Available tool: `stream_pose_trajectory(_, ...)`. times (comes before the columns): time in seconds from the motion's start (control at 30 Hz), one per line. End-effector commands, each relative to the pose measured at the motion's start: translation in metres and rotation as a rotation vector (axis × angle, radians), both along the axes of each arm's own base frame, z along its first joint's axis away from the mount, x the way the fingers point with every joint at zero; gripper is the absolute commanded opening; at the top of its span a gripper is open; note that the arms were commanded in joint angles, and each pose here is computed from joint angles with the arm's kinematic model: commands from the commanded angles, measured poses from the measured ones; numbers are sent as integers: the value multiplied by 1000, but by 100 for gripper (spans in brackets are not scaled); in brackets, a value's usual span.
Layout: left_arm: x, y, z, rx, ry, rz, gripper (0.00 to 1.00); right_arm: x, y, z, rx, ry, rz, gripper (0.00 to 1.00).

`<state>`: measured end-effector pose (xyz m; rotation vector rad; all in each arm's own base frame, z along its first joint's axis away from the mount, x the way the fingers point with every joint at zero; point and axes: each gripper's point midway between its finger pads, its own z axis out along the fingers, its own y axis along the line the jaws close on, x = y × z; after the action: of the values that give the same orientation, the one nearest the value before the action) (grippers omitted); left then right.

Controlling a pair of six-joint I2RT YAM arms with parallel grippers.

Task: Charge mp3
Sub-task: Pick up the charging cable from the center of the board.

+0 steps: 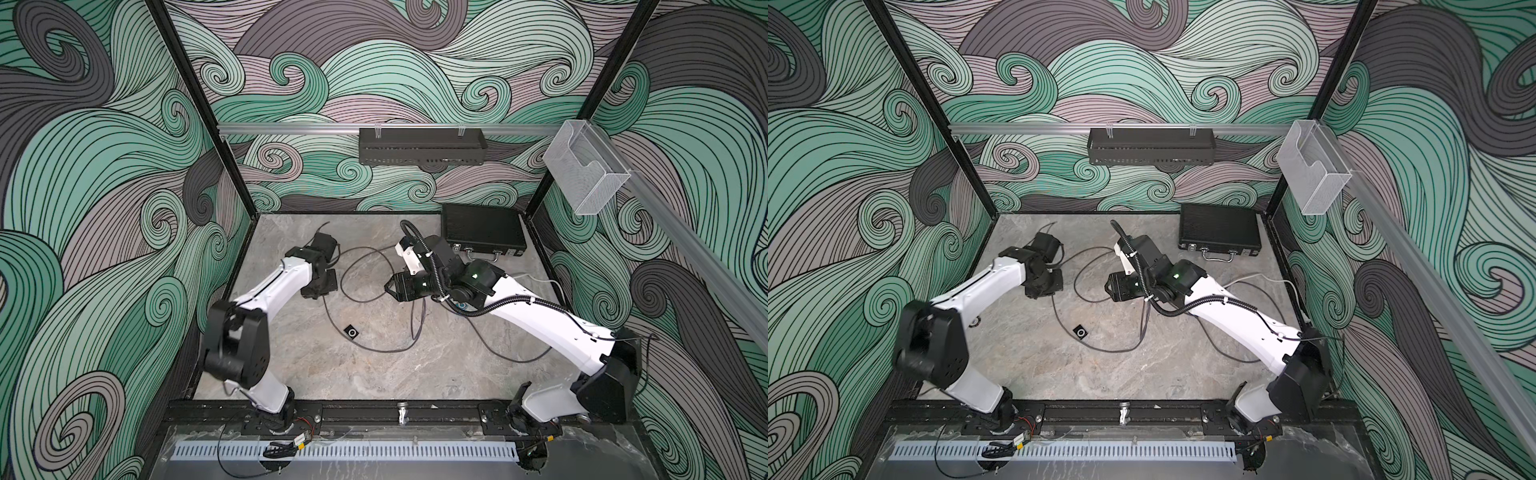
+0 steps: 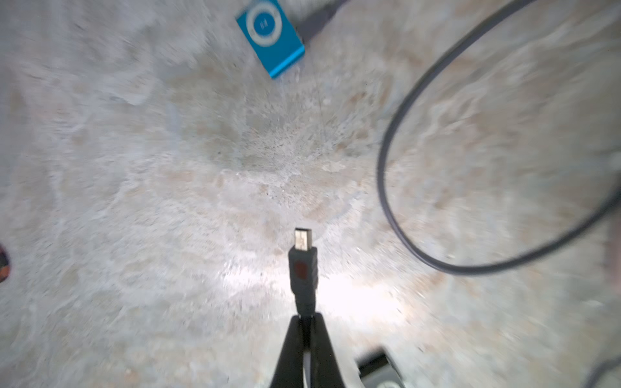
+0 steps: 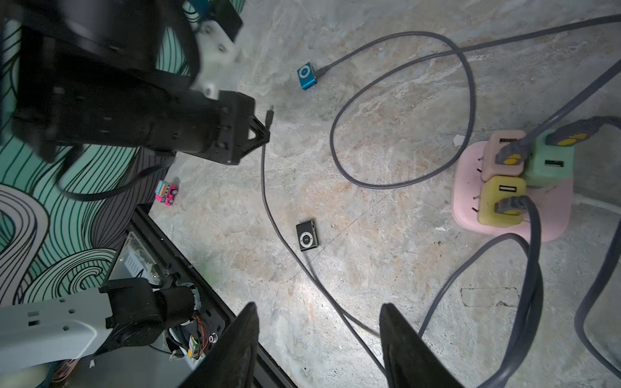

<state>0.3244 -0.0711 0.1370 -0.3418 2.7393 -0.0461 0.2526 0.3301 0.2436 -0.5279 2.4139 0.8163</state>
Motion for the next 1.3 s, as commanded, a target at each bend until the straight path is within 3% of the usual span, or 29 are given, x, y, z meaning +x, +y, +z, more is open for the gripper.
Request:
stream_pose_trajectory(0.0,-44,-9,39,-146,2,42,0,-4,23,25,111,-73,51,58)
stream_pose_trajectory(0.1,-68,-23,64,-288,-63,43,0,-12,40,29,141,-116,104,60)
stream_pose_trajectory(0.33,-102,-44,89,-469,-145,63,0,-35,107,34,267,-243,271,65)
stream_pose_trajectory(0.47,-108,-46,96,-498,-170,77,0,-53,136,17,265,-234,376,64)
stream_pose_trajectory(0.7,-109,-53,103,-525,-173,54,0,-60,139,-11,223,-199,399,60)
stream_pose_trajectory(0.8,-110,-59,100,-539,-151,42,0,-59,141,-15,219,-198,396,51)
stream_pose_trajectory(0.87,-112,-65,99,-552,-143,27,0,-58,144,-16,218,-205,408,23)
stream_pose_trajectory(0.93,-113,-67,106,-564,-161,1,3,-59,144,-17,204,-208,423,1)
stream_pose_trajectory(1.03,-110,-70,127,-581,-236,-56,7,-65,135,-17,173,-221,456,0)
stream_pose_trajectory(1.13,-106,-76,150,-598,-323,-140,30,-74,120,-12,183,-235,510,0)
stream_pose_trajectory(1.27,-106,-72,177,-546,-382,-234,38,-93,95,2,237,-227,606,0)
